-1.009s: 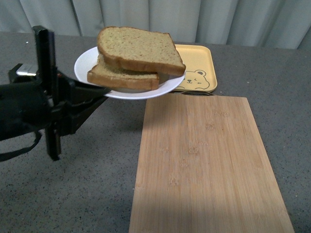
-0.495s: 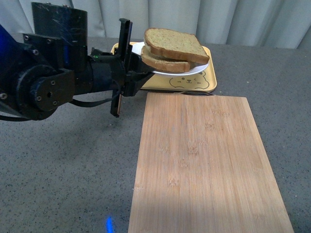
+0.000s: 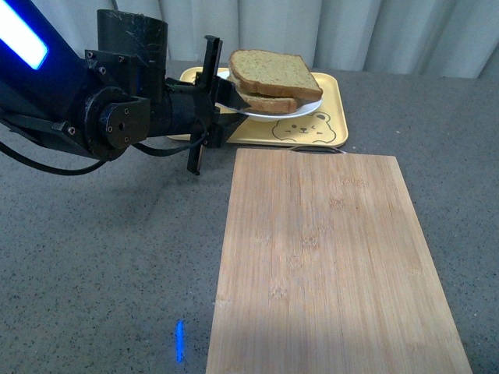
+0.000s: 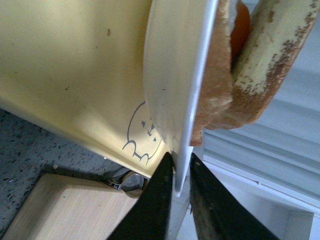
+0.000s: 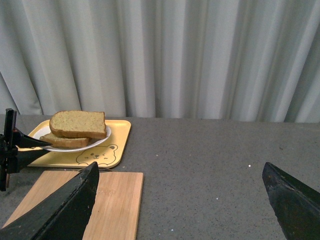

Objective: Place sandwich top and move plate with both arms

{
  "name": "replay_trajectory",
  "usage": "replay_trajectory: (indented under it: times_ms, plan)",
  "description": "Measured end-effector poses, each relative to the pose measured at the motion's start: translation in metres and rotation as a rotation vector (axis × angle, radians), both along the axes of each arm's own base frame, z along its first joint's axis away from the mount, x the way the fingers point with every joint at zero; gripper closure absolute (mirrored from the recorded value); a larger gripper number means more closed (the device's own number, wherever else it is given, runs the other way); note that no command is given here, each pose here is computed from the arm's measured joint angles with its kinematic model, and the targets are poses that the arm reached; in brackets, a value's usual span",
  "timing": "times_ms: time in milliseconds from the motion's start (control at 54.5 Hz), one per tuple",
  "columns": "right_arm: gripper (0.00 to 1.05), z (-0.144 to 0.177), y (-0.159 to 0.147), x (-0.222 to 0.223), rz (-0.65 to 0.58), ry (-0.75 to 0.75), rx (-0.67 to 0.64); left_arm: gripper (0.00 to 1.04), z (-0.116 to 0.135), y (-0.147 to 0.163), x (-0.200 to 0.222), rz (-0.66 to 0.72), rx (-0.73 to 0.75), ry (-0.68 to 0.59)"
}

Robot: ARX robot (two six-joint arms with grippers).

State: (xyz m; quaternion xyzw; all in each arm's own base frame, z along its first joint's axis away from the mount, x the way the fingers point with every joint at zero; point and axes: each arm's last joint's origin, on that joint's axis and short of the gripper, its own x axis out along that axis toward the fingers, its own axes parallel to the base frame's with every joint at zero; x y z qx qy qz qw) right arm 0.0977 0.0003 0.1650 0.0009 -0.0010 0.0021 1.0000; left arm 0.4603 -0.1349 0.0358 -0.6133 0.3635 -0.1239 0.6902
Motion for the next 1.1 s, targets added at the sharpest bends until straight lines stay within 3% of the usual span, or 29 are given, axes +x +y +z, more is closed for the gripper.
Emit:
replay_trajectory:
  times_ms: [110, 440, 532, 587, 642, 752, 935, 1100]
  plan:
    - [0.09, 0.000, 0.000, 0.000, 0.000, 0.000, 0.000, 0.65, 0.006, 0.005, -0.009, -0.008, 0.015, -0.005]
    - [0.09, 0.000, 0.000, 0.000, 0.000, 0.000, 0.000, 0.11, 0.046, 0.029, -0.051, 0.009, 0.142, -0.116]
    - [0.09, 0.000, 0.000, 0.000, 0.001, 0.000, 0.000, 0.24, 0.052, 0.038, -0.065, 0.255, 0.497, -0.459]
    - [0.09, 0.000, 0.000, 0.000, 0.000, 0.000, 0.000, 0.33, 0.055, 0.048, -0.082, 0.347, 0.724, -0.587]
    - [0.09, 0.000, 0.000, 0.000, 0.000, 0.000, 0.000, 0.42, 0.062, 0.059, -0.099, 0.374, 0.943, -0.675]
    - [0.09, 0.000, 0.000, 0.000, 0.000, 0.000, 0.000, 0.64, 0.084, 0.080, -0.134, 0.340, 1.220, -0.782]
    - [0.09, 0.000, 0.000, 0.000, 0.000, 0.000, 0.000, 0.98, 0.092, 0.101, -0.183, 0.279, 1.336, -0.790]
    - [0.09, 0.000, 0.000, 0.000, 0.000, 0.000, 0.000, 1.01, 0.102, 0.110, -0.213, 0.271, 1.348, -0.807]
